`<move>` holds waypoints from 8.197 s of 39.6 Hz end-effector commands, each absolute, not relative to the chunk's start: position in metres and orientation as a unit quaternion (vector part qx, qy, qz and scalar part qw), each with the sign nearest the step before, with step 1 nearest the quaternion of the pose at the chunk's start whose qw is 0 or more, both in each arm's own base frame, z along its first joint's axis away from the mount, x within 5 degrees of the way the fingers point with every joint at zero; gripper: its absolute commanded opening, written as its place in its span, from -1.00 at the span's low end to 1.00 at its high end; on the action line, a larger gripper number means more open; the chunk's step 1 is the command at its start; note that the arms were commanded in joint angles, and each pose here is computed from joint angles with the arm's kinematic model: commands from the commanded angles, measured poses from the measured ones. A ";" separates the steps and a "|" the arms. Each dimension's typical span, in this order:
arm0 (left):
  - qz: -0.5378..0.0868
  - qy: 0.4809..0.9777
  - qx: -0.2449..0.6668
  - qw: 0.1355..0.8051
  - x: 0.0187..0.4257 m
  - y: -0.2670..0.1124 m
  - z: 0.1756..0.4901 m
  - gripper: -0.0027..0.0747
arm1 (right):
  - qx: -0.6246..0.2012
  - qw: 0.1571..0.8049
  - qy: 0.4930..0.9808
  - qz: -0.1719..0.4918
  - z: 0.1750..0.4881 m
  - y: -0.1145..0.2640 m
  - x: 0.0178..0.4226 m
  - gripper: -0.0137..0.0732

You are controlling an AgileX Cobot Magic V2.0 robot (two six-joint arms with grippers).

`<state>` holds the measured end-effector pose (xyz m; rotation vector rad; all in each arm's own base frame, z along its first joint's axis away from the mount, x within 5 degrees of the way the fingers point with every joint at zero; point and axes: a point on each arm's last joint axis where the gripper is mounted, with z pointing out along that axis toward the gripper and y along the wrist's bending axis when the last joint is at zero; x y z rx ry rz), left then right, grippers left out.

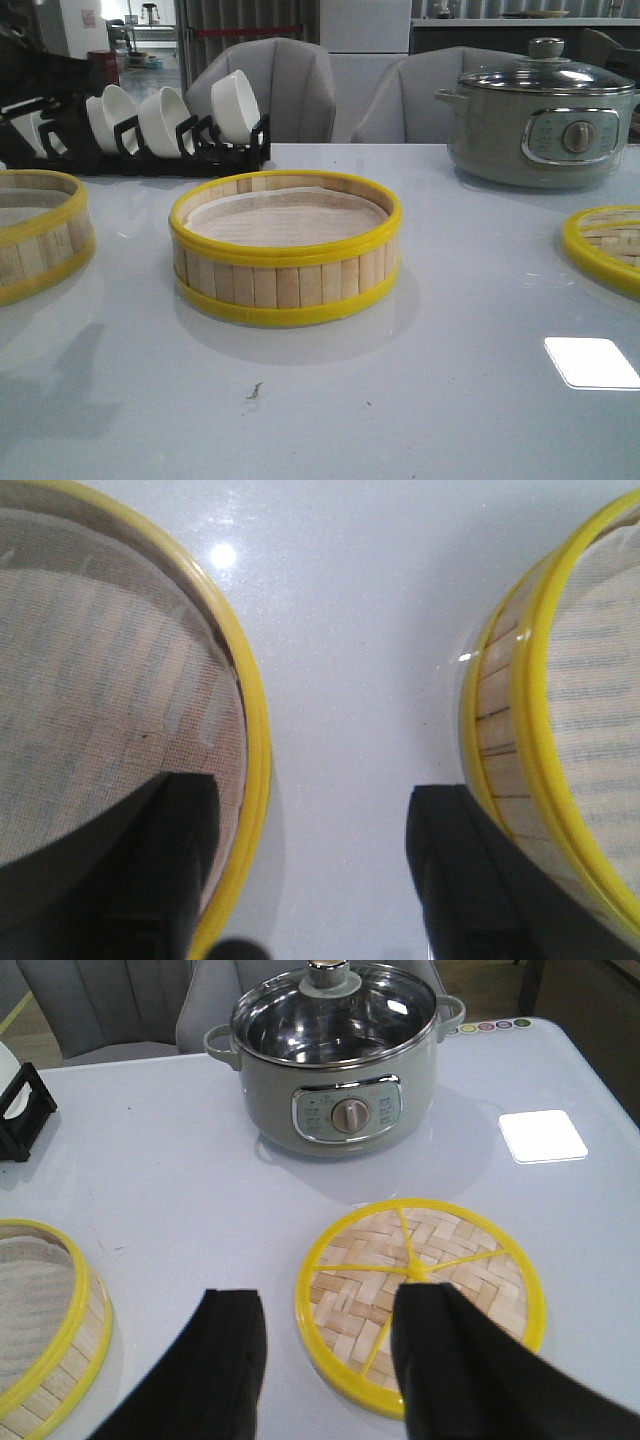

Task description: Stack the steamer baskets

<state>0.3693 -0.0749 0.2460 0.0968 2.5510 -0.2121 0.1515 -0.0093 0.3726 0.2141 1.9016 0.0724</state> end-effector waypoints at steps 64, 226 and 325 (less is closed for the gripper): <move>-0.154 0.889 0.189 0.388 0.380 -0.211 0.338 -0.70 | 0.082 0.636 0.767 0.027 0.395 -0.010 0.153 0.28; -0.100 0.809 -0.023 0.578 0.166 -0.020 0.354 -0.69 | 0.065 0.626 0.775 0.055 0.393 0.000 0.152 0.28; -0.092 0.825 -0.008 0.557 0.157 -0.022 0.325 -0.69 | 0.105 0.373 0.920 -0.054 0.313 -0.059 0.323 -0.08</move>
